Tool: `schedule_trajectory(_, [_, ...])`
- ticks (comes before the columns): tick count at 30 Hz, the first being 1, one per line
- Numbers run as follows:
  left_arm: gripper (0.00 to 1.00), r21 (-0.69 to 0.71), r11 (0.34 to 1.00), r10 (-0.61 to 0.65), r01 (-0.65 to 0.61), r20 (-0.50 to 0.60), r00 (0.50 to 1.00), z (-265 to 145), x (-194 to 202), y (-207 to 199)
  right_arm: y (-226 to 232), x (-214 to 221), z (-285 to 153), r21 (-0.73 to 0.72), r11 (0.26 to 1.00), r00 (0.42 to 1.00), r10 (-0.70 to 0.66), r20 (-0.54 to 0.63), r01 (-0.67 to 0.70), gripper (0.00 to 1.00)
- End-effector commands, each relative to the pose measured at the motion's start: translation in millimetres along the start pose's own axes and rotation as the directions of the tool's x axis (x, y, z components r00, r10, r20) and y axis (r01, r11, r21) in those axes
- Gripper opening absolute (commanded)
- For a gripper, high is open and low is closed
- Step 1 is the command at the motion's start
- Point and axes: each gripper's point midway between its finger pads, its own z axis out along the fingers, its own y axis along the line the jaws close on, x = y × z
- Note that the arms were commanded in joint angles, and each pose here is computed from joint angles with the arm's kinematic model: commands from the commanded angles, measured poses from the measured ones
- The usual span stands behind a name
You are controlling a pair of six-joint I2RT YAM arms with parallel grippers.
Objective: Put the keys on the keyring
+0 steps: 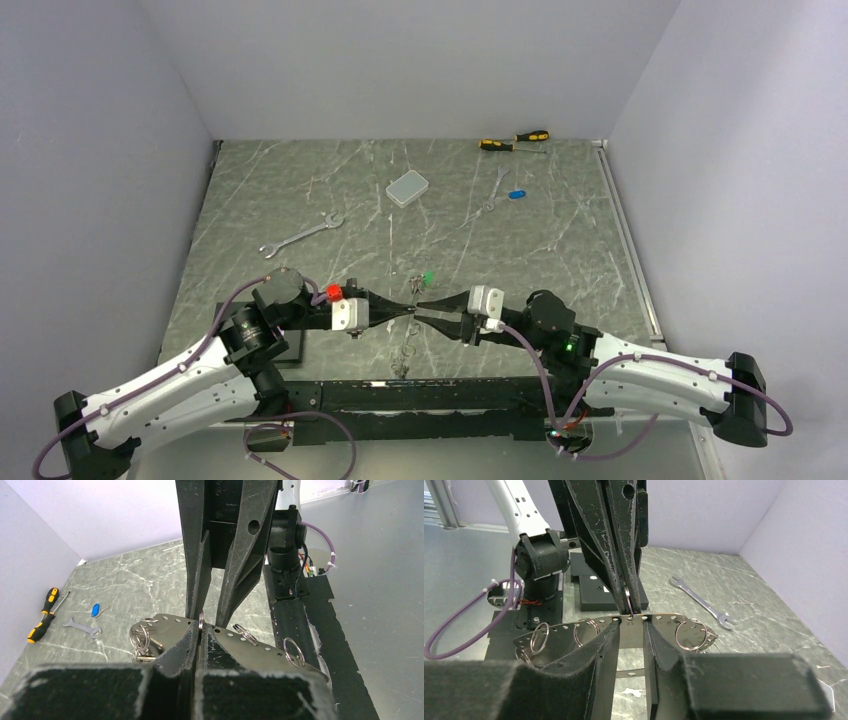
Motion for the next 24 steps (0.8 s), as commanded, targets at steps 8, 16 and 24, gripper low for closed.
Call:
schedule_trajectory(8, [0.00,-0.007,0.998,0.061,-0.060,0.079,0.995,-2.1,-30.9,3.9,-5.1,-47.1,2.5,-0.002,1.000,0.993,-0.029,0.114,0.029,0.28])
schedule_trajectory(16, [0.00,-0.003,0.998,0.059,-0.059,0.033,0.998,-2.0,-23.6,5.0,-9.2,-47.9,-0.7,0.017,0.999,0.995,-0.044,0.094,0.042,0.28])
schedule_trajectory(24, [0.00,0.022,0.999,0.031,-0.030,-0.047,0.998,3.3,-14.3,7.4,-6.3,-34.5,4.9,0.004,1.000,0.998,-0.023,0.059,0.023,0.28])
